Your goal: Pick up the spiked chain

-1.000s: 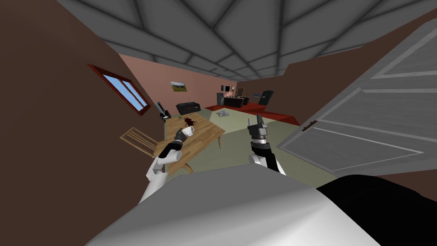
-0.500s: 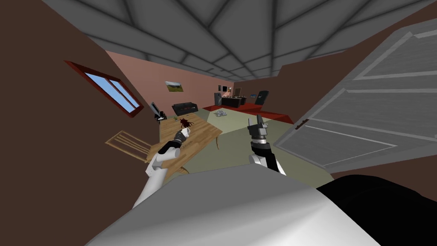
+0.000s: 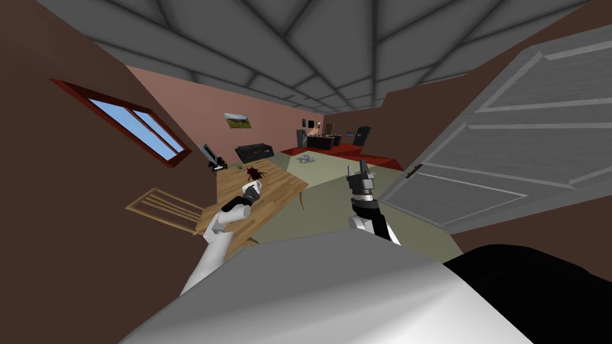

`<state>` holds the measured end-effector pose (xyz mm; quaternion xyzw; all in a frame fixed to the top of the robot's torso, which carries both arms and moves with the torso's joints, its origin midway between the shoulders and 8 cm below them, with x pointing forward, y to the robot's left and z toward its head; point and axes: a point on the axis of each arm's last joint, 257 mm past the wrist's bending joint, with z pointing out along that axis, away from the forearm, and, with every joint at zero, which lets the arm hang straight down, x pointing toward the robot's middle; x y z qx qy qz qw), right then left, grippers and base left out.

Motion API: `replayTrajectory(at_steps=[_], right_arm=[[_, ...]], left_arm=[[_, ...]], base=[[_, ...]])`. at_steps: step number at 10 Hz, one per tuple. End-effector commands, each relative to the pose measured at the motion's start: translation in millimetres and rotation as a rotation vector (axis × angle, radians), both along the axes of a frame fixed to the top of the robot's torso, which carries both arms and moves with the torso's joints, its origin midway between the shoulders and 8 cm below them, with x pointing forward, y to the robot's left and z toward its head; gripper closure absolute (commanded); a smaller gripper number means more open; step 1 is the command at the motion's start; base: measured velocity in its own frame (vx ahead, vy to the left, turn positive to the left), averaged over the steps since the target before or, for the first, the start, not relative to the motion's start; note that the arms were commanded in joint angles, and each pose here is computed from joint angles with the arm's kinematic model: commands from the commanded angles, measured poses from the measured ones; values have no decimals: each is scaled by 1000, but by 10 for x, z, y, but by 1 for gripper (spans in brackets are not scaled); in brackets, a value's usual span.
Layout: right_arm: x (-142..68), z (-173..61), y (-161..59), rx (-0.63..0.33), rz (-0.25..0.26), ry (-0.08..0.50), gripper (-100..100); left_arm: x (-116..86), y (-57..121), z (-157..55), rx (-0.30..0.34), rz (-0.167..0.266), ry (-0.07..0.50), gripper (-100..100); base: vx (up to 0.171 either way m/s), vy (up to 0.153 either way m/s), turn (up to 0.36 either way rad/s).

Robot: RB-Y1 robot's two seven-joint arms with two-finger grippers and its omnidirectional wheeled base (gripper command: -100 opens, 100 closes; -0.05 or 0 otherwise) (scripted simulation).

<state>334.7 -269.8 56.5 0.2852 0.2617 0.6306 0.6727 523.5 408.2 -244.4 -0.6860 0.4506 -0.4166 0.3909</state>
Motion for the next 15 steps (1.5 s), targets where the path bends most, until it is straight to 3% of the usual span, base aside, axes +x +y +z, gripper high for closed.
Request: replayTrajectory(at_steps=[1, 4, 5, 6, 8, 9, 10, 11, 12, 13, 15], right_arm=[[0, 0, 0, 0, 0, 0, 0], [0, 0, 0, 0, 0, 0, 0], [0, 0, 0, 0, 0, 0, 0], [0, 0, 0, 0, 0, 0, 0], [0, 0, 0, 0, 0, 0, 0], [0, 0, 0, 0, 0, 0, 0], [0, 0, 0, 0, 0, 0, 0], [0, 0, 0, 0, 0, 0, 0], [0, 0, 0, 0, 0, 0, 0], [0, 0, 0, 0, 0, 0, 0], [0, 0, 0, 0, 0, 0, 0]], left_arm=[[-14, 130, -150, -21, 27, 58, -100], [-81, 254, -340, -43, 54, 131, -100], [-132, 385, -463, -60, 82, 174, -100], [-153, 382, -498, -62, 83, 189, -100], [-310, 630, -741, -97, 142, 281, -100], [-357, 637, -822, -104, 147, 307, -100], [-466, 759, -955, -123, 179, 355, -100], [-485, 758, -981, -125, 180, 365, -100], [-624, 874, -1131, -146, 215, 421, -100], [-625, 874, -1133, -146, 215, 422, -100], [-905, 1079, -1370, -187, 281, 519, -100]], base=[[23, -20, -104], [18, -9, -94], [20, -5, -95], [17, 2, -69], [22, 15, -182], [16, 27, -60], [10, 22, -89], [10, 21, -67], [11, 28, -119], [8, 29, -69], [15, 45, -167]])
